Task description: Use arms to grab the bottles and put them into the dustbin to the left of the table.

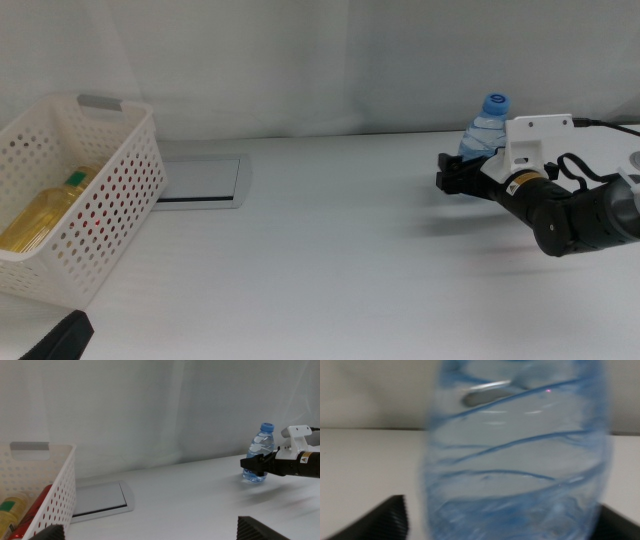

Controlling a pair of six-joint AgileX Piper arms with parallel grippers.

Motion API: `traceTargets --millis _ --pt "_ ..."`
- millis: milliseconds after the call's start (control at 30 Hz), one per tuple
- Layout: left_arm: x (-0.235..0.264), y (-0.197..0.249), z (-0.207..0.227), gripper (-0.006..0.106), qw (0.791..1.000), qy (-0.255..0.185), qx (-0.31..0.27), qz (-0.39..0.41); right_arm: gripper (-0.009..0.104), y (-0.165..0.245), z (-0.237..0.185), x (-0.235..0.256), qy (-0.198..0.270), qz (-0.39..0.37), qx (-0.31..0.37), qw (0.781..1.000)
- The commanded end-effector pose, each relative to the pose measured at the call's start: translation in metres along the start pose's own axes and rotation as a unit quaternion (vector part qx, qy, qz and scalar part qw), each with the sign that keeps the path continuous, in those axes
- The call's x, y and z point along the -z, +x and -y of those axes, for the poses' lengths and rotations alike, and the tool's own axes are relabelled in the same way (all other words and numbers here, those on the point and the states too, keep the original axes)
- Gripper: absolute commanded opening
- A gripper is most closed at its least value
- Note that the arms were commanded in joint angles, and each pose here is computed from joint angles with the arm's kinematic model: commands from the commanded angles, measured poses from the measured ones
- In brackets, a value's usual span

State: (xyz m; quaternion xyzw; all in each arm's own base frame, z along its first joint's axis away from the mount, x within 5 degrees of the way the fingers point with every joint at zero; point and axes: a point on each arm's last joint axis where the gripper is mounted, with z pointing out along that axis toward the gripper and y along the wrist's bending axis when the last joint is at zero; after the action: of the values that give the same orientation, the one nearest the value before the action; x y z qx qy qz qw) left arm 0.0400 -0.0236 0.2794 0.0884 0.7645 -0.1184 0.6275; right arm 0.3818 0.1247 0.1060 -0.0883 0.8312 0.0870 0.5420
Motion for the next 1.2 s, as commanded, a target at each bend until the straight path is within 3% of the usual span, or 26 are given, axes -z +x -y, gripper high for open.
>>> traceTargets --millis 0,67,200,533,733,900,1167 --pt "-0.001 0.001 0.0 0.089 1.0 0.005 0.011 -0.004 0.071 -0.003 -0.001 -0.003 -0.002 -0.001 0.004 1.0" --pt "-0.001 0.001 0.0 0.089 1.0 0.005 0.011 -0.004 0.052 -0.003 -0.002 -0.003 -0.002 -0.005 0.004 1.0" --pt "-0.001 0.001 0.0 0.089 1.0 0.006 0.012 -0.004 -0.002 -0.004 -0.001 -0.003 -0.001 -0.004 0.012 1.0" --pt "-0.001 0.002 0.001 0.089 1.0 0.007 0.012 -0.007 -0.002 -0.041 -0.013 0.017 -0.019 0.021 0.026 0.999" --pt "-0.001 0.002 0.001 0.089 1.0 0.007 0.012 -0.007 -0.002 -0.068 -0.053 0.061 -0.07 0.059 0.072 0.993" --pt "-0.001 0.002 0.001 0.089 1.0 0.007 0.012 -0.006 -0.002 -0.052 -0.099 0.115 -0.142 0.061 0.084 0.984" --pt "-0.001 0.002 0.001 0.089 1.0 0.006 0.012 -0.005 -0.002 -0.004 -0.15 0.165 -0.196 0.028 0.083 0.977"
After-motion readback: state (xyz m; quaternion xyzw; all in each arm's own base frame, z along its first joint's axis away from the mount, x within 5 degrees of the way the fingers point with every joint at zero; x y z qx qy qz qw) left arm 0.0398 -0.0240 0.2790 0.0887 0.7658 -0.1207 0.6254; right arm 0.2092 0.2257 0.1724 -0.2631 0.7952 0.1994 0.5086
